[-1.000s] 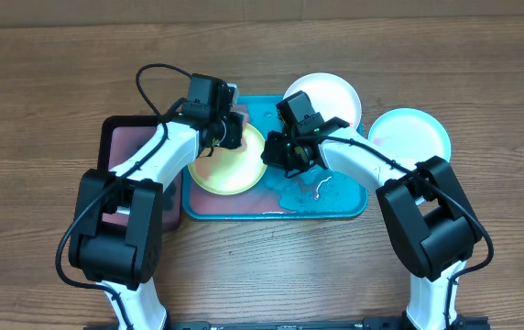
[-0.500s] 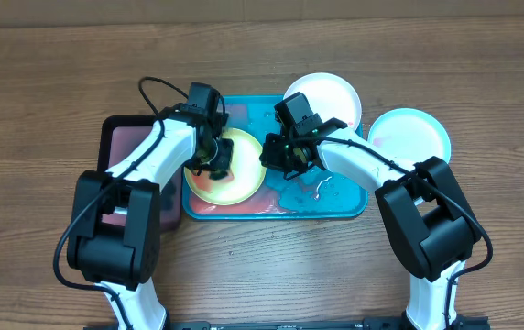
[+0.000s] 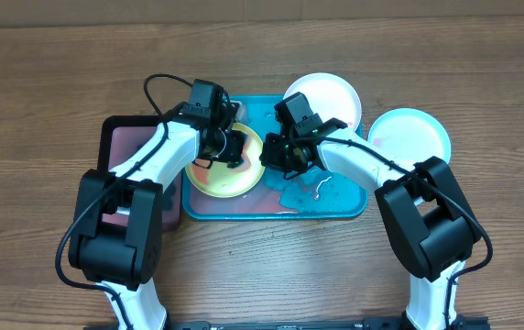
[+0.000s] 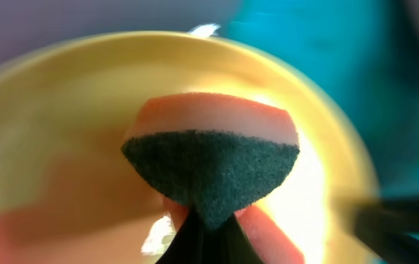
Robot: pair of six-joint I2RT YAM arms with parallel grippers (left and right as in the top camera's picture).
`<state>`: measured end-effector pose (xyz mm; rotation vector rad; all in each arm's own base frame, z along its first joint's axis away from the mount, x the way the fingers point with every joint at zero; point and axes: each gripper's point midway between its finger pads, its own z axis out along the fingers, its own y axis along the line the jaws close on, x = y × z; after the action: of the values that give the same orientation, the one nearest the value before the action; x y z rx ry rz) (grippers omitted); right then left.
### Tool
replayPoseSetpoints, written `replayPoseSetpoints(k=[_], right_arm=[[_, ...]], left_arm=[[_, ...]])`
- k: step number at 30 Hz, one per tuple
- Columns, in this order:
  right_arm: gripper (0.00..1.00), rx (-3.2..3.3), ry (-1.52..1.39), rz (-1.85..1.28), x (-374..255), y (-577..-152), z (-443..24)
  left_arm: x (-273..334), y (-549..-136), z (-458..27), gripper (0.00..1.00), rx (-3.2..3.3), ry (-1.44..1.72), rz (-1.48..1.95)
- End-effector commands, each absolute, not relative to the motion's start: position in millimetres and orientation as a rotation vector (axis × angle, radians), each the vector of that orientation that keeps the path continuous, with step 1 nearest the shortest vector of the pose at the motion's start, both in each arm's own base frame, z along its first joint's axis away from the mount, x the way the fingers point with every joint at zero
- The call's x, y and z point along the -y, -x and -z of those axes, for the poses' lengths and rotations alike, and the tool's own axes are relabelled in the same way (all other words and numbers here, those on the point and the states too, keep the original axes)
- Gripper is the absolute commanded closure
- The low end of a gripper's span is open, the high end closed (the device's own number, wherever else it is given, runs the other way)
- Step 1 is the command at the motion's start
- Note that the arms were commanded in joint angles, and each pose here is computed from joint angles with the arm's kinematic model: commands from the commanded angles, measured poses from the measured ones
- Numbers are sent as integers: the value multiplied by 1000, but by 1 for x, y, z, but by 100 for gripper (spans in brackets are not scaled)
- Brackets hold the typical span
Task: Clean dirty plates on tray and stack at the side
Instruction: 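Scrub the yellow plate with the sponge in the left gripper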
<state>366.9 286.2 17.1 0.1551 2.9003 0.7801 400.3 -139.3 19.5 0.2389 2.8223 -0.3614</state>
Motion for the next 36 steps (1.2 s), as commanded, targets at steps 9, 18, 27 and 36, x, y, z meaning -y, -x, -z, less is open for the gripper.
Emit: replayPoseSetpoints(k=[9,18,27,36], right_arm=[[96,-2903,-169,-758,-285,-372,-10],[96,-2904,-169,-758,-285,-371,-10],[96,-2908,-170,-755,-284,-371,-10],[96,-2906,-171,-756,-284,-371,-10]], left_arm=[[85,-348,1,96,-3077,5,-52],[168,-330,-18,96,-2976,-544,718],[89,-399,-8,96,-2870,22,-22],[68,-362,-2,96,-3006,46,-194]])
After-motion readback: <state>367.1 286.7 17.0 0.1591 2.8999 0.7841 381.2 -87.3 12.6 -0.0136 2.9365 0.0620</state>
